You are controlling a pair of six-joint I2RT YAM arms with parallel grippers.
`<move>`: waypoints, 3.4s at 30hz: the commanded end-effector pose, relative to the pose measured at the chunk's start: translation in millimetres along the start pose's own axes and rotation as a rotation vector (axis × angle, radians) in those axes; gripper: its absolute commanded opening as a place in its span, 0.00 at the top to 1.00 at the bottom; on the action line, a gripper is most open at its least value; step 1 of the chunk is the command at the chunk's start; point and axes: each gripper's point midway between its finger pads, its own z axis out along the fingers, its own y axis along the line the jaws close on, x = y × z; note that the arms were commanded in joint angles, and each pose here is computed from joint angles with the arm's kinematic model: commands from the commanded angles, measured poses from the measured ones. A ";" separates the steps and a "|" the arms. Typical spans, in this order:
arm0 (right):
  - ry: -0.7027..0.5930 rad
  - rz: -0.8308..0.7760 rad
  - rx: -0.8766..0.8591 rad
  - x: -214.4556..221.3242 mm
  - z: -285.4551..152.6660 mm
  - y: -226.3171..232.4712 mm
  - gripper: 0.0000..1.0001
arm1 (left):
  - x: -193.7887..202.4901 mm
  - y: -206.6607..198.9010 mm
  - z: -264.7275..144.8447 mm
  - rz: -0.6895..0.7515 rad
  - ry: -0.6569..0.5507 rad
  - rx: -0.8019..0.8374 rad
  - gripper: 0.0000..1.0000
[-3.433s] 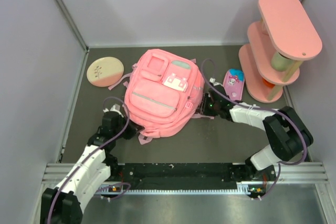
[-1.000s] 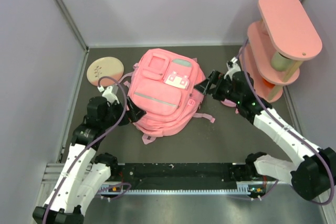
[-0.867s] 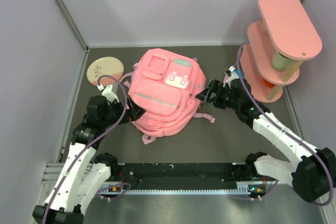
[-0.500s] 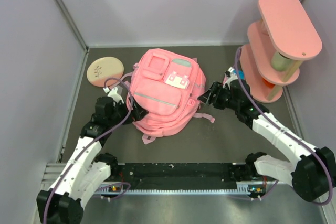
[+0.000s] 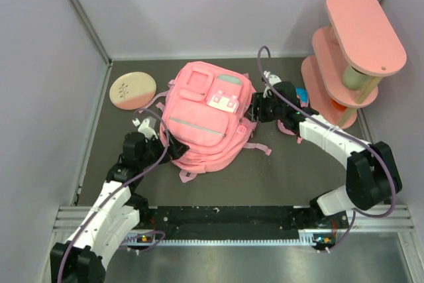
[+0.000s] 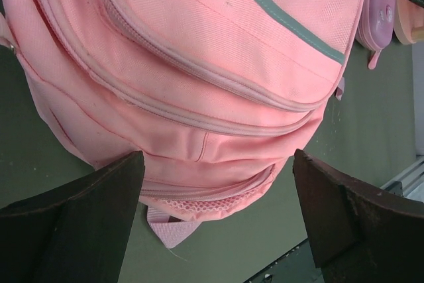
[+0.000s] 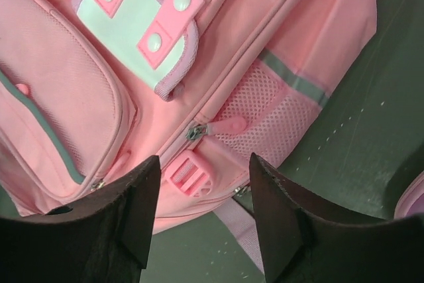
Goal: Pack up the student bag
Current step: Unzip the student bag at the center of the board.
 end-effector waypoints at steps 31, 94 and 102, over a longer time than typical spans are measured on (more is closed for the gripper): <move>-0.129 -0.862 -0.264 -7.6 34.6 4.2 0.37 | -3.8 0.6 -29.3 -0.027 -0.145 -0.006 0.01; 0.186 -0.801 -0.393 16.7 61.2 18.4 1.00 | -1.3 4.0 -20.1 -0.056 -0.132 -0.004 0.01; 0.047 -0.835 -0.302 -7.8 28.7 44.7 1.00 | -14.3 41.8 -29.6 -0.060 -0.210 -0.233 0.01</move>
